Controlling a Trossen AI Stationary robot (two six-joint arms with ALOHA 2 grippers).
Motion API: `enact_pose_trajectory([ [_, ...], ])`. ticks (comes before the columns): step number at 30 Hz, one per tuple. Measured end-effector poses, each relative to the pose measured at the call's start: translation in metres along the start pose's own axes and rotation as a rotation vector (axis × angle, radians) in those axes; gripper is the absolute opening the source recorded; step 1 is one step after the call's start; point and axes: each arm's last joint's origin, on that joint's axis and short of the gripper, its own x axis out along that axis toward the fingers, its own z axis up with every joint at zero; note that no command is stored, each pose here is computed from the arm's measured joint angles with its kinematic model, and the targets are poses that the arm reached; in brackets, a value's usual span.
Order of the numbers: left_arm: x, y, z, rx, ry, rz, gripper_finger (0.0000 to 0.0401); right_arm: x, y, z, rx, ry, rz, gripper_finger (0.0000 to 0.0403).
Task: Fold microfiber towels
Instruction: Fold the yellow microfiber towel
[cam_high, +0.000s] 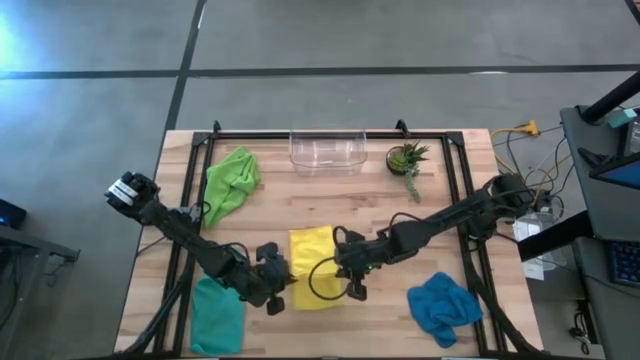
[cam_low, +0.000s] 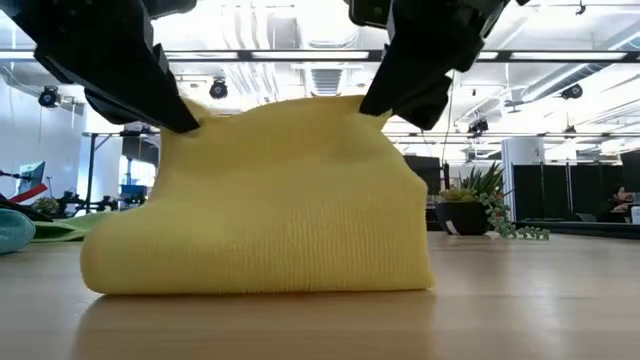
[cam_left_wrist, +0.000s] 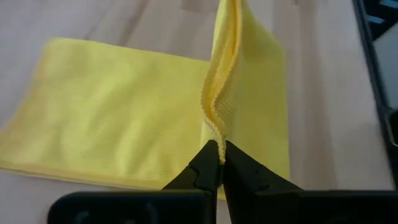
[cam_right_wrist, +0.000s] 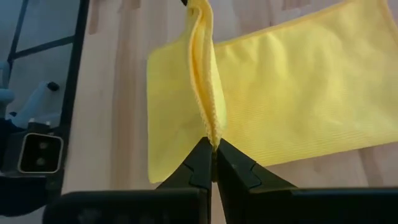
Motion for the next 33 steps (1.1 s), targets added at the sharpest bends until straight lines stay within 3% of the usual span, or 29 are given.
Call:
enact_pose_trajectory([
  [14,0.003,0.014,0.002,0.017,-0.037,0.165,0.0,-0.002,-0.031,0.009,-0.003,0.037,-0.03,0.0009],
  [33,0.016,0.054,0.018,-0.009,-0.019,0.372,0.0,-0.008,-0.078,0.024,0.024,0.018,-0.121,0.0009],
])
